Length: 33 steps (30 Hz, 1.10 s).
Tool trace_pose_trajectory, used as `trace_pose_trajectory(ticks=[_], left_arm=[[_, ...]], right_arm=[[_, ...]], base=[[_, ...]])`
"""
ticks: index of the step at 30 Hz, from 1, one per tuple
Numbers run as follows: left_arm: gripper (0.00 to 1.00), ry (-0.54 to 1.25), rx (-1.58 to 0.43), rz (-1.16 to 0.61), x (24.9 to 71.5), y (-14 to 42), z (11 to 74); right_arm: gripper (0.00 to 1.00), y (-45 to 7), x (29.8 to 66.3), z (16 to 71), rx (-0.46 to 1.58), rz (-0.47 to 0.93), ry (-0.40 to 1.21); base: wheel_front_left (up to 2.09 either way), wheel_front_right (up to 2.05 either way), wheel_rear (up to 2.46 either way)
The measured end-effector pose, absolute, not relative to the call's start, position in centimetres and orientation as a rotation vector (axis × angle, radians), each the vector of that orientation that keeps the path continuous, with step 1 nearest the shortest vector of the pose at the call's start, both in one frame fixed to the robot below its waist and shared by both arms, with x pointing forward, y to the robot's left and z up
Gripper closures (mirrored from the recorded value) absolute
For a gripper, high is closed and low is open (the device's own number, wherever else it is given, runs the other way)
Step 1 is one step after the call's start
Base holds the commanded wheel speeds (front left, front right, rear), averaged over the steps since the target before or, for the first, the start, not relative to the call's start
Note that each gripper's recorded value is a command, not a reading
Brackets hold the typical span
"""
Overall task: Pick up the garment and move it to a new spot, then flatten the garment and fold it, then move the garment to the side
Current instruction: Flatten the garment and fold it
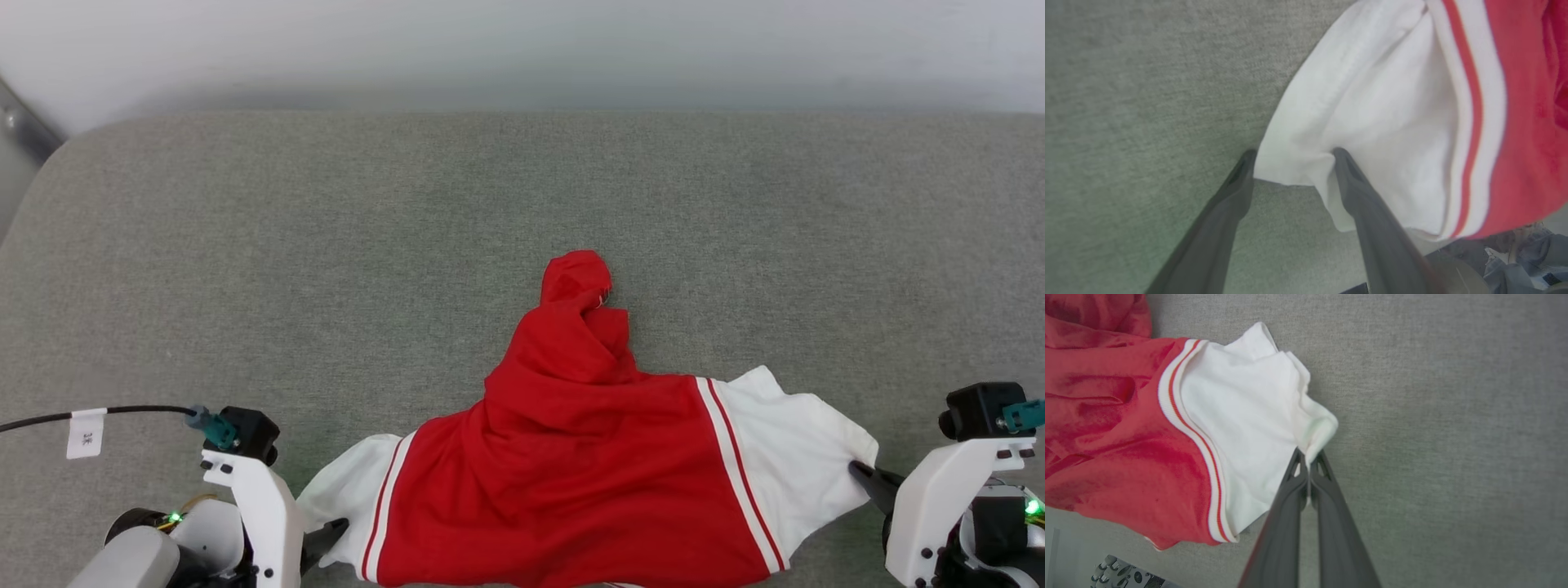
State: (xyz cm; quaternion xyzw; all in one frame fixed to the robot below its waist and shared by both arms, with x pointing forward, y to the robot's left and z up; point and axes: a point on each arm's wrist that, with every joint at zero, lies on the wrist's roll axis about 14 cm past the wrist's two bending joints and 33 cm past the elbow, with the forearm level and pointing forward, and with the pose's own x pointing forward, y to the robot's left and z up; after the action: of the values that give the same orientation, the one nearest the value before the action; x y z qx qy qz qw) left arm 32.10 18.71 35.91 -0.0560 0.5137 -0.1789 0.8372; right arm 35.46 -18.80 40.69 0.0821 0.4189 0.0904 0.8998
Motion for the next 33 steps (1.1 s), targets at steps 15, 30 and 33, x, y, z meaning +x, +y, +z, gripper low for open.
trace_pose_trajectory(ticks=[15,30,33], left_arm=[[1.0,0.747,0.057,-0.339,39.1,19.8,43.2],[1.0,0.032,0.199,-0.231,49.1,19.0,66.0],[1.0,-0.052,0.19,-0.203,51.2,19.1,69.0]], right_arm=[[1.0,-20.7,39.4,45.1,0.107,0.153,0.663],[1.0,-22.9,47.4,61.1,-0.05,0.127,0.247],[1.0,-23.2,49.3,64.5,-0.095,0.122,0.173]], base=[[0.0,0.0,0.0],[0.0,0.0,0.0],[0.0,0.0,0.0]])
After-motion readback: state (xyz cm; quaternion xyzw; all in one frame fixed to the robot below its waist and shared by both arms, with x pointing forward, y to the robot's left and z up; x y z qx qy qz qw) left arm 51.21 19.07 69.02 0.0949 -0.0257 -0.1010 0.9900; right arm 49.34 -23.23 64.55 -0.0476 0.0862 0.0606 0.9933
